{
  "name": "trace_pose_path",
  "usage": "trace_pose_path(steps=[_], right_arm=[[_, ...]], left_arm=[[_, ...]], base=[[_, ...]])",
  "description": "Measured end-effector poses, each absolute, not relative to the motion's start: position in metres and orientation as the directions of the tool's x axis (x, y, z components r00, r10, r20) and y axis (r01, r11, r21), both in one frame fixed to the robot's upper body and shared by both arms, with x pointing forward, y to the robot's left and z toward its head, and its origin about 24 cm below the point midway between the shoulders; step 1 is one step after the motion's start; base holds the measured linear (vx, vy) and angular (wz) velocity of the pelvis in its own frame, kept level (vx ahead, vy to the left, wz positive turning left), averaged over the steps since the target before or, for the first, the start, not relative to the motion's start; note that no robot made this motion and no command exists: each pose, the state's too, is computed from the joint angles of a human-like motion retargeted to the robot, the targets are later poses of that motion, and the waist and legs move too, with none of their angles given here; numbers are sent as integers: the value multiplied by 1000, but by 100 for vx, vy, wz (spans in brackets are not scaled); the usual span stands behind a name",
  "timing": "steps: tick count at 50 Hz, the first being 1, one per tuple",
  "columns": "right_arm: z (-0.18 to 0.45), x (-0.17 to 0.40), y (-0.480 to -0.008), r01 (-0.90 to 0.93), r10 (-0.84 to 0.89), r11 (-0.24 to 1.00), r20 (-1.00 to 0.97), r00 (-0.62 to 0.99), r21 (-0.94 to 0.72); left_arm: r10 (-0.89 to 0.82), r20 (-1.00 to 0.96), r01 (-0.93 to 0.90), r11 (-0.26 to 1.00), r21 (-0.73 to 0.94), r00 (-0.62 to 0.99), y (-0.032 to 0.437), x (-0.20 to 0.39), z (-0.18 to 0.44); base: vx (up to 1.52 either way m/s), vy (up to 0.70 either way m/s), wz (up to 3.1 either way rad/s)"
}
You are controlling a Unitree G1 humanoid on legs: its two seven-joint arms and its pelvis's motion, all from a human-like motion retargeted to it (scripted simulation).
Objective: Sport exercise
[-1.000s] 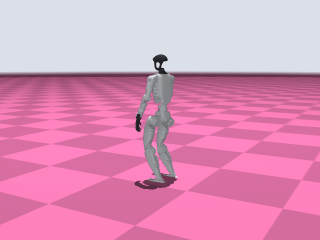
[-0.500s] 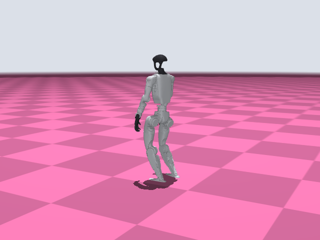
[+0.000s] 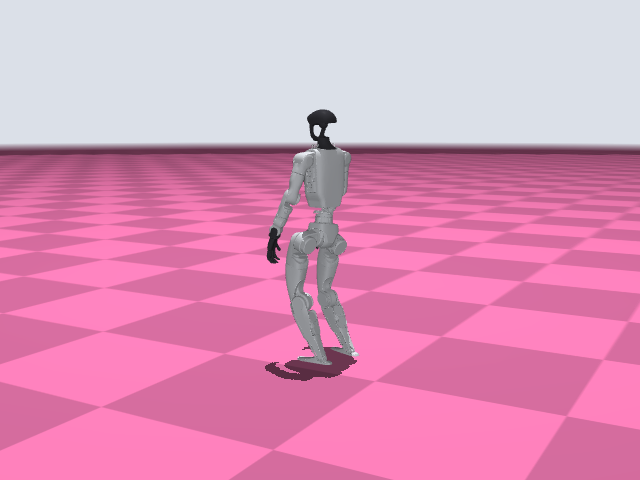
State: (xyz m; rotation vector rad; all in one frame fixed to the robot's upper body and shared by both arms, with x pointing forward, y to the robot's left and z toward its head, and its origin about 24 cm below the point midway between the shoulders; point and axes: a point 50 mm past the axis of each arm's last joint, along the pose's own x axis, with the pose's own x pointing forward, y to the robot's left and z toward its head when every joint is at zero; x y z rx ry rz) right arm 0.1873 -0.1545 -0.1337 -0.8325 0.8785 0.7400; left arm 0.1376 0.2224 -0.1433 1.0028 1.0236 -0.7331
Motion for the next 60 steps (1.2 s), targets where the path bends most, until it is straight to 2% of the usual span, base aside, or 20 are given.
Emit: trace_pose_path(steps=[27,50,60], right_arm=[[-135,185,-144,-817,227,502,-869,440,-283],[-127,197,-146,-810,247,502,-848,469,-303],[-144,159,-155,-822,228,524,-892,389,-224]], left_arm=[[-10,-932,849,416,325,362,238,133,-141],[-13,-927,853,396,339,374,242,141,-136],[-36,-960,865,446,232,277,232,99,-151]], base=[[1,-1,-2],[0,0,0],[20,5,-2]])
